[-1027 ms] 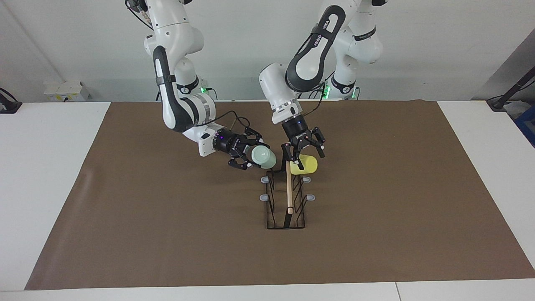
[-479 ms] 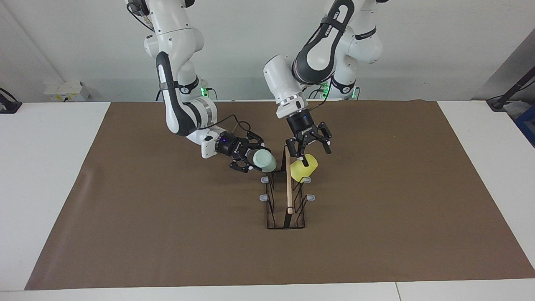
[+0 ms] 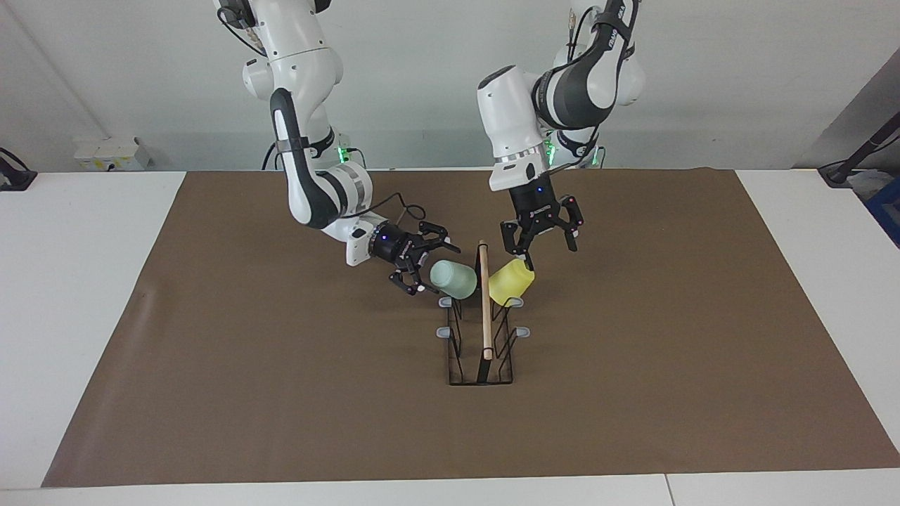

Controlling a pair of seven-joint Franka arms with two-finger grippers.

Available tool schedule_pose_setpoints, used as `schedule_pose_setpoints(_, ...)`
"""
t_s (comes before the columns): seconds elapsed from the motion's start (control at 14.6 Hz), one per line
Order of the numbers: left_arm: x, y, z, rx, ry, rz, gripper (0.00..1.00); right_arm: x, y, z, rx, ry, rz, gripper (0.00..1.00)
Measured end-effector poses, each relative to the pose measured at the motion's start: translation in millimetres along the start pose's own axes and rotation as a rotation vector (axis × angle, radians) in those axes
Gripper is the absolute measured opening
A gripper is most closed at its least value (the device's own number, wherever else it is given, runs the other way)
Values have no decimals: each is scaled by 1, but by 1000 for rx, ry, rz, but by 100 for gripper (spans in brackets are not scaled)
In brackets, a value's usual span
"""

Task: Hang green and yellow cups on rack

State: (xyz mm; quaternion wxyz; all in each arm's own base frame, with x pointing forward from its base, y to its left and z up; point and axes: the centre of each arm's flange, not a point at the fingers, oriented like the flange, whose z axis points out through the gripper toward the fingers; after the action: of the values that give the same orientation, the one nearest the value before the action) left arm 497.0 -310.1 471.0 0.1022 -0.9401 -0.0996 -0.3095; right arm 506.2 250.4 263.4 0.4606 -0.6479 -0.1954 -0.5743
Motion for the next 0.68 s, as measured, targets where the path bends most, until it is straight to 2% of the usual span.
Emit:
schedule_pose_setpoints(0.14, 17, -20, 2, -30, -70, 68, 100, 6, 3, 0, -6, 7, -9, 100)
schedule_pose_setpoints(0.27, 37, -46, 2, -84, -144, 115, 100, 23, 8, -5, -46, -17, -37, 100)
schedule_pose_setpoints(0.48, 59, -89, 8, -133, -232, 182, 100, 73, 23, -27, -86, -132, -183, 100)
schedule_pose_setpoints(0.68, 70, -134, 21, -193, -363, 243, 100, 134, 57, -71, -63, -254, -365, 100)
